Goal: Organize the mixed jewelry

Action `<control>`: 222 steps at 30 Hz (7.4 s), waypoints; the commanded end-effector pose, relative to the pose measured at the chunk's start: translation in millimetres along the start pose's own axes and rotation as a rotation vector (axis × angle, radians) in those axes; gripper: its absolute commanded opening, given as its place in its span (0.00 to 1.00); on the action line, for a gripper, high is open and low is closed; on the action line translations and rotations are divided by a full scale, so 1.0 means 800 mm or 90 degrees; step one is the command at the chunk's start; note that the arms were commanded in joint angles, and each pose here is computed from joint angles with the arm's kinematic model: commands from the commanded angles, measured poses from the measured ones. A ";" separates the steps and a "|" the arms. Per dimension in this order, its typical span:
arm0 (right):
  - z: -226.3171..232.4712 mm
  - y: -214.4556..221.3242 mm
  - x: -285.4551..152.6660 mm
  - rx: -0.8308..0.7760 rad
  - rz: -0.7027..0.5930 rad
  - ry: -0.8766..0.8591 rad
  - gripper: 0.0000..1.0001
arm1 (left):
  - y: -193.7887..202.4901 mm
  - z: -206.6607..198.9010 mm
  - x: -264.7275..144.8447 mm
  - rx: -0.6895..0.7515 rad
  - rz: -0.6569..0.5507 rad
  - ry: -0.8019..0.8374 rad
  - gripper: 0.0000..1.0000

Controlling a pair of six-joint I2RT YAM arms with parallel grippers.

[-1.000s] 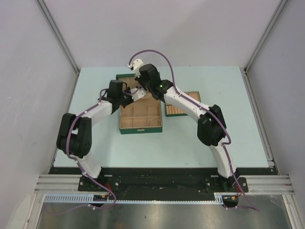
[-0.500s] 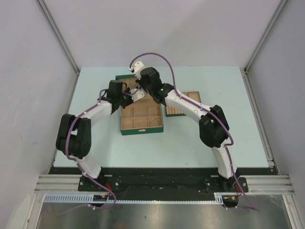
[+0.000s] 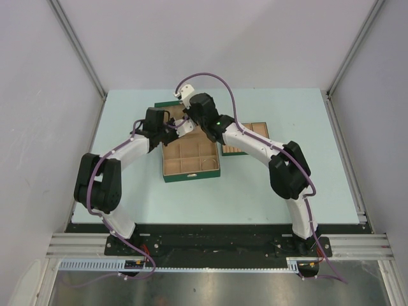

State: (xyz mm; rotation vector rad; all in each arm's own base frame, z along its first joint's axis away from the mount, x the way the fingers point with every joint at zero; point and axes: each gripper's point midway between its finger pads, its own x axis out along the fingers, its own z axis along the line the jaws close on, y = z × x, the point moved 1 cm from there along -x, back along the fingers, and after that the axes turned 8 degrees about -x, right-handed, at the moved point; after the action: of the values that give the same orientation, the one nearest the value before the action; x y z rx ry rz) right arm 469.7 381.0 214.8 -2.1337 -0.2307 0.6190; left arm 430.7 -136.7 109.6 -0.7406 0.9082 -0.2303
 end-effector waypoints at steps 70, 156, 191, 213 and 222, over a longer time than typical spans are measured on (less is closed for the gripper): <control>0.009 0.086 -0.025 -0.001 0.097 -0.093 0.29 | -0.077 0.033 -0.040 0.006 -0.114 -0.061 0.36; -0.058 0.057 -0.054 0.161 0.035 -0.161 0.40 | -0.033 -0.011 0.016 -0.025 -0.060 0.049 0.00; -0.059 0.063 0.013 0.135 0.022 -0.117 0.36 | -0.058 -0.028 -0.002 0.001 -0.090 0.075 0.00; -0.075 0.036 0.006 0.142 0.024 -0.004 0.00 | -0.082 -0.036 -0.024 -0.018 -0.136 0.098 0.00; -0.069 0.030 0.003 0.151 0.032 0.014 0.00 | -0.094 -0.038 -0.041 -0.027 -0.163 0.099 0.00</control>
State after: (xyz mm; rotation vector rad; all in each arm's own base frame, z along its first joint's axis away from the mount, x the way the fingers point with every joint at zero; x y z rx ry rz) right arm 486.8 322.5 184.9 -1.9247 -0.0559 0.7545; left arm 410.1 -163.1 122.8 -0.8386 0.9972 -0.3095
